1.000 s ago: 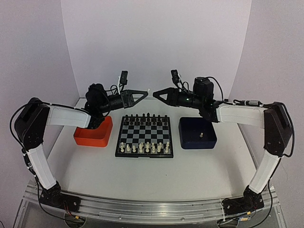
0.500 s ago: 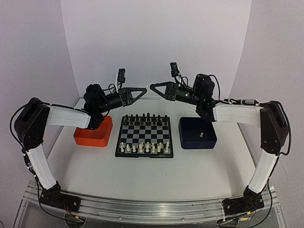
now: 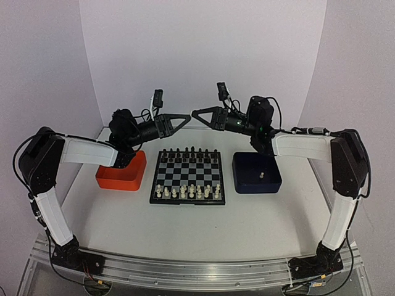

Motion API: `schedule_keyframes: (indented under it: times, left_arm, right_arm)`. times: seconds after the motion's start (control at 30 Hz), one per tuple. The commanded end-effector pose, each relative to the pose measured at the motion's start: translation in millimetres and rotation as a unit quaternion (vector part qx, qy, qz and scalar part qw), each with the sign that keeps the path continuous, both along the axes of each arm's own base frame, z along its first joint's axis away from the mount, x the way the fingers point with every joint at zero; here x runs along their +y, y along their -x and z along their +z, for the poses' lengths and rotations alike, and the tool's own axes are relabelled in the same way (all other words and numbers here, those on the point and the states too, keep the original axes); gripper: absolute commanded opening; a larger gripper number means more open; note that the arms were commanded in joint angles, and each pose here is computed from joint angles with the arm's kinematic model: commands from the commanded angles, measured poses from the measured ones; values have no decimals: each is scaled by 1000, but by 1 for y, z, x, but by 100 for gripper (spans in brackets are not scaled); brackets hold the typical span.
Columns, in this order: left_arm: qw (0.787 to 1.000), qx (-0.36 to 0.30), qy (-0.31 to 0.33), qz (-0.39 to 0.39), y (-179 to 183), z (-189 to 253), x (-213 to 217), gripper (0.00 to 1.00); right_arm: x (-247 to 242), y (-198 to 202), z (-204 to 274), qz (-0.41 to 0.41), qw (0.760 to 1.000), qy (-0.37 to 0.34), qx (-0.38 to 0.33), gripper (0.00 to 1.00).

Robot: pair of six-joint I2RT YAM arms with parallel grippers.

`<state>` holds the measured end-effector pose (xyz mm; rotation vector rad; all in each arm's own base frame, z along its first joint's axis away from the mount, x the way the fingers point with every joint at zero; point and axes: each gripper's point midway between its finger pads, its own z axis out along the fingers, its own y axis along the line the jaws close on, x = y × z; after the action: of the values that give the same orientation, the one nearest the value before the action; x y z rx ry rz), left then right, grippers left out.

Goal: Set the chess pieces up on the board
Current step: Place the chess piece on the chessboard.

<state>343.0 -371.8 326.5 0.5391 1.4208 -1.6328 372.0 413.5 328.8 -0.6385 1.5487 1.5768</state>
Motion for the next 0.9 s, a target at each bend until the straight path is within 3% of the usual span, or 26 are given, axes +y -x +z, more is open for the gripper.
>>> schedule_keyframes:
  times: [0.0,0.3,0.4,0.53,0.6,0.63,0.77,0.8,0.83,0.87]
  left_arm:
    - [1000,-11,7,-4,1,12,-2,0]
    - [1000,-7,5,-7,0,9,-4,0]
    - [1000,-5,6,-7,0,9,-3,0]
    - [1000,-3,7,-5,0,8,-2,0]
    - [1000,-2,6,-5,0,7,-2,0]
    - [1000,-1,5,-5,1,7,-2,6]
    - [1000,11,-24,17,-2,-4,1,60]
    - [999,14,-33,32,-4,-6,4,79]
    - [998,19,-44,51,-5,-10,9,93]
    - [995,27,-58,73,-8,-16,14,99]
  right_arm:
    - [4,4,26,12,999,-22,-34,25]
    - [11,9,22,39,999,-16,-26,20]
    - [13,11,20,49,998,-11,-24,15]
    - [12,13,19,45,999,-4,-28,0]
    - [10,14,18,38,999,0,-32,0]
    - [10,14,18,37,999,4,-36,0]
    - [6,12,6,15,998,33,-45,0]
    - [5,11,1,9,998,43,-48,0]
    - [4,9,-5,0,997,55,-52,0]
    - [3,7,-12,-10,996,67,-55,0]
